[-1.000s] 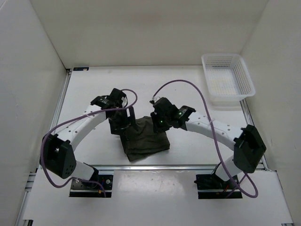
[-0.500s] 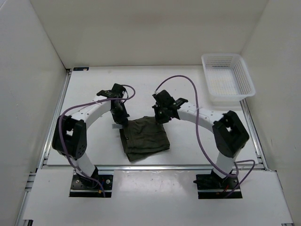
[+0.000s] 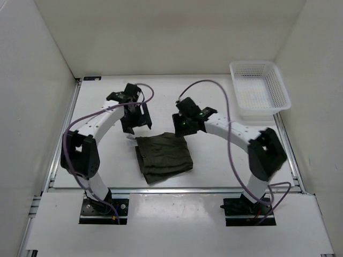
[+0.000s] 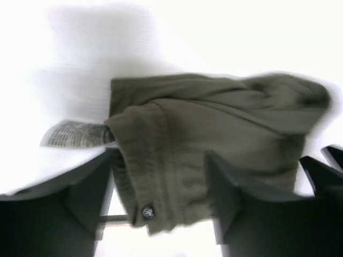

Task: Fold and stack the shorts
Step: Fold the shorts

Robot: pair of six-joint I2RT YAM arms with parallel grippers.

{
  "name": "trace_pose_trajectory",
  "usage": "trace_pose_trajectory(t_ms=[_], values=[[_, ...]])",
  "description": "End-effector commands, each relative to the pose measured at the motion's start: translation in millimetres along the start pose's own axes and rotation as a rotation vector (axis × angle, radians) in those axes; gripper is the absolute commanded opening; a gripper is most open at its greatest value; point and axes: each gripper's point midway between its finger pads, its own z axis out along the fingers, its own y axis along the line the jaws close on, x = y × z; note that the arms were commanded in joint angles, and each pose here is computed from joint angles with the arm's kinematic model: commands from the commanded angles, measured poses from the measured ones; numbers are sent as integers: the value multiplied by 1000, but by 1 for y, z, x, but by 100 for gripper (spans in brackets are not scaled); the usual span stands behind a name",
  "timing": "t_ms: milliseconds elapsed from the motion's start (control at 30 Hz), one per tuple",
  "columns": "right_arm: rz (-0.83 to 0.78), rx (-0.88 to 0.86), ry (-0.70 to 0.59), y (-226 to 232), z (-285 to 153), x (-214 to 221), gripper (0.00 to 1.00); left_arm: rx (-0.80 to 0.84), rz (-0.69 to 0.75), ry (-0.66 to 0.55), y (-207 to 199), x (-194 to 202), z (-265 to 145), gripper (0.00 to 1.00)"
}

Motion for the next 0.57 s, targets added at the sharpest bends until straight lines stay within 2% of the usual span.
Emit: trace_pose_trajectory(t_ms=[0,33,67,100,133,167,333,467,533], values=[[15,115,-271,-15,-96,-62,56,87,41,-227,-11,-38,-95,95],[13,141,-314,-19,-113,-69,70,94,48,-267,-6,-39,-117,100],[28,181,-347,-30,-127,-72,89,98,60,-305,-5,-42,-131,100],[53,213,-396,-43,-153,-75,95,115,52,-357,-2,-51,-151,100],[80,277,-414,-60,-161,-71,100,124,41,-414,3,-53,-172,100],[124,296,-464,-73,-184,-74,100,113,36,-452,9,-57,-183,100],[259,460,-484,-133,-221,-36,100,91,-46,-691,44,-59,-257,100],[344,523,-504,-165,-233,0,98,107,-127,-833,66,-51,-286,100],[368,533,-507,-172,-234,8,95,120,-147,-864,71,-46,-290,100]])
